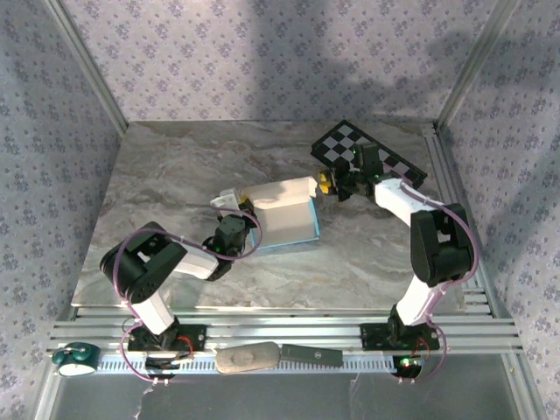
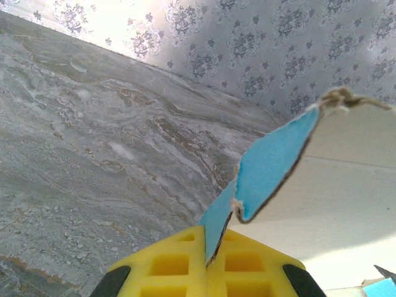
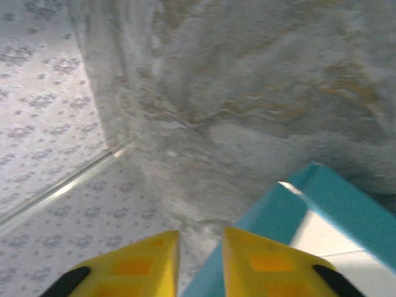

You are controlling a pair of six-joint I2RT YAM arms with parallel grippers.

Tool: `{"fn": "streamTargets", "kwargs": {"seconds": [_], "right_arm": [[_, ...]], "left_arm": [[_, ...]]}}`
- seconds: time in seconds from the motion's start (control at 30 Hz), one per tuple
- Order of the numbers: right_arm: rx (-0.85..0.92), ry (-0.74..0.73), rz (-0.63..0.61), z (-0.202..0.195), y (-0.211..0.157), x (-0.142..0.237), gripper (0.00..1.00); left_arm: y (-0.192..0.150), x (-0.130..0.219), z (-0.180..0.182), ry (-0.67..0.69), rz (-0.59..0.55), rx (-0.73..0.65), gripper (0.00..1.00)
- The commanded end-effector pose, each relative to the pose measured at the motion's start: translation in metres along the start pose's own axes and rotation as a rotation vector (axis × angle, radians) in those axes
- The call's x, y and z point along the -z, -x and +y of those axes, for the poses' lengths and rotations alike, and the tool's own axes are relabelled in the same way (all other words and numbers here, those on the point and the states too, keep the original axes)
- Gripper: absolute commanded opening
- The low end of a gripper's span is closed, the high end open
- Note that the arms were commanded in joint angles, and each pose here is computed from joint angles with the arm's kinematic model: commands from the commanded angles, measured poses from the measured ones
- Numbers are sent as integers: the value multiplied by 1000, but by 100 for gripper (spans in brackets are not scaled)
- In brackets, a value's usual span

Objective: Fold the paper box

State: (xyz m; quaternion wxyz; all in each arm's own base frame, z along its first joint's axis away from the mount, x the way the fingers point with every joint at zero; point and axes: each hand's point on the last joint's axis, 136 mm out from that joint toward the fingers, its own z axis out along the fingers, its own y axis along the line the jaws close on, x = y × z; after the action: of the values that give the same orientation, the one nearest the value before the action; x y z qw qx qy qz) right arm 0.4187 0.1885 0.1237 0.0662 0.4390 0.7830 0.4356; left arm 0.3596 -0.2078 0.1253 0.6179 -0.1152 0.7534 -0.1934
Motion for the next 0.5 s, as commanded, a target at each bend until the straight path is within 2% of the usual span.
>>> {"fn": "streamTargets", "kwargs": {"seconds": [0.0,0.17,0.3,0.47], "right_arm": [[11,-57,-9,-34,-4,5,16],[66,-54,24,-35,-17,-1,5],[100,-73,24,-30,-24,-3,4],[138,-110,-61,-33,-2,12,4]], "left_arm": [[5,0,-3,-2,-14,24,0],[4,0,-1,3,-11,24,0],[4,1,-1,2,-12,23,0],[6,1,-2,1,-11,17,0]]}}
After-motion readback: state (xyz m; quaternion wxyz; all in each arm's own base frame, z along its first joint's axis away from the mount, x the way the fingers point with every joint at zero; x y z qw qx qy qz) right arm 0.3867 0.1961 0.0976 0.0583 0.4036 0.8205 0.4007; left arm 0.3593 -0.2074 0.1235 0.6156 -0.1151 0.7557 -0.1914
